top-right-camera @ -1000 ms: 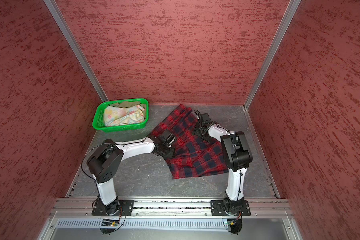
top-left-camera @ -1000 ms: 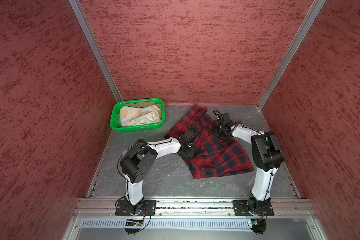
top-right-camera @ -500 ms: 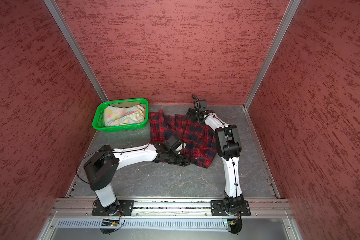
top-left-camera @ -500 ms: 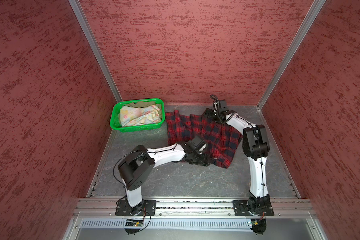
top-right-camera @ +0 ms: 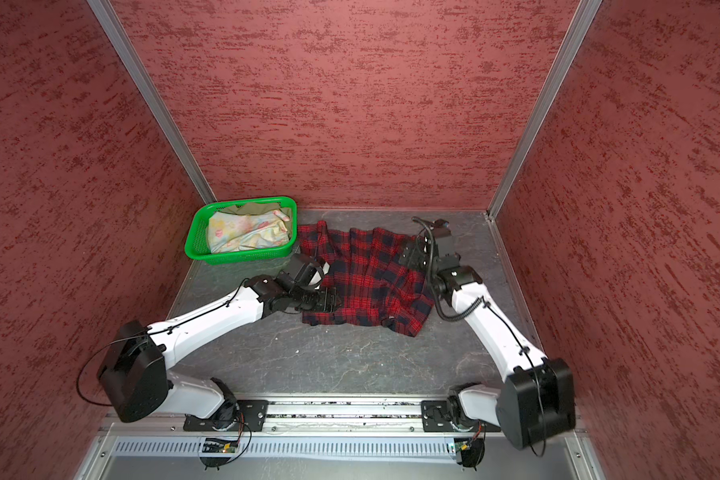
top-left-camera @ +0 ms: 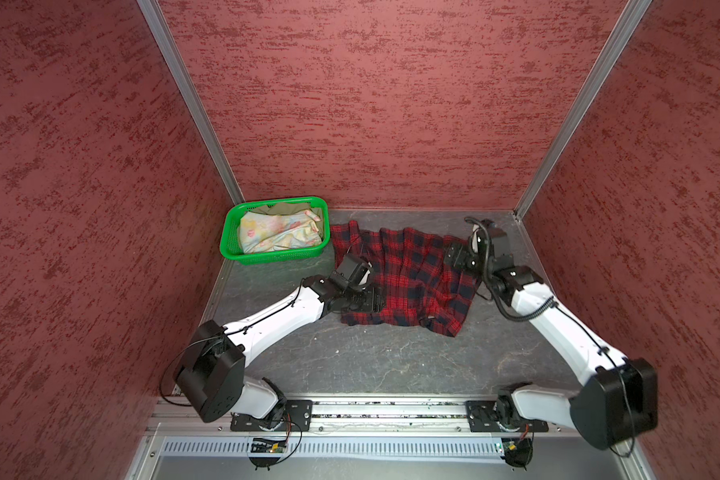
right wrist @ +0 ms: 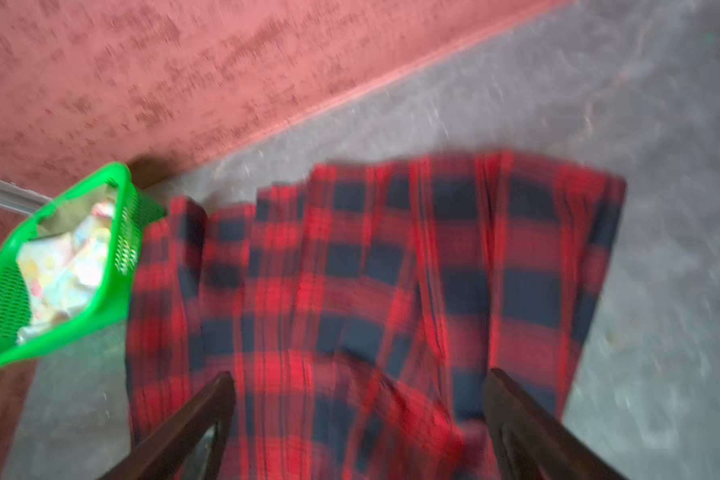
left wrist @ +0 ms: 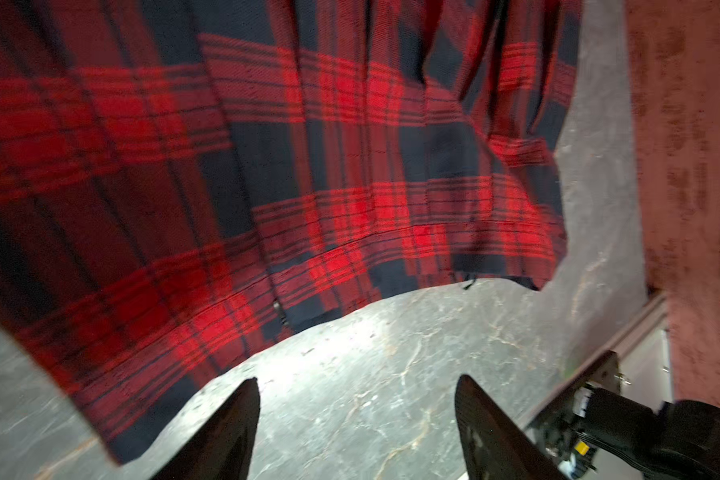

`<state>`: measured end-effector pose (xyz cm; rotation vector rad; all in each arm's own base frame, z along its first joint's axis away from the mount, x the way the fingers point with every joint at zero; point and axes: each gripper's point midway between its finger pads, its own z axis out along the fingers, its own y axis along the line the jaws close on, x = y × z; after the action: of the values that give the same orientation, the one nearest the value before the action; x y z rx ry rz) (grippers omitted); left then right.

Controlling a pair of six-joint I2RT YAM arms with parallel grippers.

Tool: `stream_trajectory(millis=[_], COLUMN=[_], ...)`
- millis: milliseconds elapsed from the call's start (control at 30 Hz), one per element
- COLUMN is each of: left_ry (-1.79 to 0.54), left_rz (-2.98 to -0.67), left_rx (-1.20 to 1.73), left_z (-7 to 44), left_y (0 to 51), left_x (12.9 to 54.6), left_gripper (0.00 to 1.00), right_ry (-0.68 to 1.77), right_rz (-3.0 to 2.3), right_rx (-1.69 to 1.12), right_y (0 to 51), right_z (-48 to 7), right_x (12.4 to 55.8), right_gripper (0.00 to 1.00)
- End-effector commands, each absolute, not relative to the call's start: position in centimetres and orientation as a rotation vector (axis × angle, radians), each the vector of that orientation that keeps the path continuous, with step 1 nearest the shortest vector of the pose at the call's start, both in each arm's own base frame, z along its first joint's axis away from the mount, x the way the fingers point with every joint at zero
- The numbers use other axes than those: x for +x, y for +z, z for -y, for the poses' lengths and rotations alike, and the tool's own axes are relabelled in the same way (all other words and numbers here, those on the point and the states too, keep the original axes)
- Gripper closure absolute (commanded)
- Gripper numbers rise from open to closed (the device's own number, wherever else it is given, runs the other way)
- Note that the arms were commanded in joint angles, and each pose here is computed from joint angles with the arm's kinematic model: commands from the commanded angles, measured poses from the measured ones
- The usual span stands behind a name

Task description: Fold and stack the skirts

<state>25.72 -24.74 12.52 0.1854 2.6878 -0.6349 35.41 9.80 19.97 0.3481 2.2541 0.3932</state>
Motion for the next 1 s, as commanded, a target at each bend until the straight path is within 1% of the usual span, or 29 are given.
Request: stream_trajectory(millis=[0, 167, 233, 267, 500, 667, 733, 800, 833, 900, 967], left_ry=[-0.400, -0.304, -0.285, -0.286, -0.413, -0.454, -0.467, -0.484, -0.502, -0.544, -0.580], left_rz=[-2.714, -2.713, -2.723, -2.730, -2.705, -2.697, -2.700, -2.706, -2.707, -2.710, -2.710], left_rx=[0.132, -0.040, -0.086, -0.107, -0.171, -0.119, -0.114, -0.124, -0.128, -0.148, -0.167], left_z=[20.3, 16.3, 15.7, 15.6, 17.4, 19.4, 19.8, 20.0, 20.1, 20.2, 20.2], left_y=[11.7, 10.2, 9.4, 8.9, 7.2, 6.5, 6.0, 5.3, 5.1, 4.6, 4.3], left_x=[23.9, 21.9, 21.9, 22.1, 25.9, 28.0, 28.4, 28.8, 29.0, 29.3, 29.6], left_gripper=[0.29, 0.32, 0.31, 0.29, 0.28, 0.28, 0.29, 0.34, 0.40, 0.56, 0.77], right_ry=[0.309, 0.343, 0.327, 0.328, 0.399, 0.441, 0.484, 0.538, 0.560, 0.594, 0.637], right_rz=[-2.296, -2.348, -2.394, -2.417, -2.550, -2.611, -2.612, -2.585, -2.575, -2.560, -2.536], right_rx=[0.442, 0.458, 0.463, 0.471, 0.586, 0.664, 0.694, 0.738, 0.752, 0.786, 0.810], right_y=[17.8, 15.8, 15.0, 14.6, 11.0, 7.9, 7.3, 7.3, 7.3, 7.1, 6.8], right_z=[-8.3, -8.8, -9.1, -9.3, -9.9, -10.4, -10.8, -11.2, -11.4, -11.6, -11.9], right_x=[31.4, 27.4, 26.3, 25.7, 22.3, 21.1, 21.0, 21.1, 21.2, 21.3, 21.5], right_gripper=[0.08, 0.08, 0.09, 0.09, 0.08, 0.08, 0.08, 0.10, 0.10, 0.12, 0.15])
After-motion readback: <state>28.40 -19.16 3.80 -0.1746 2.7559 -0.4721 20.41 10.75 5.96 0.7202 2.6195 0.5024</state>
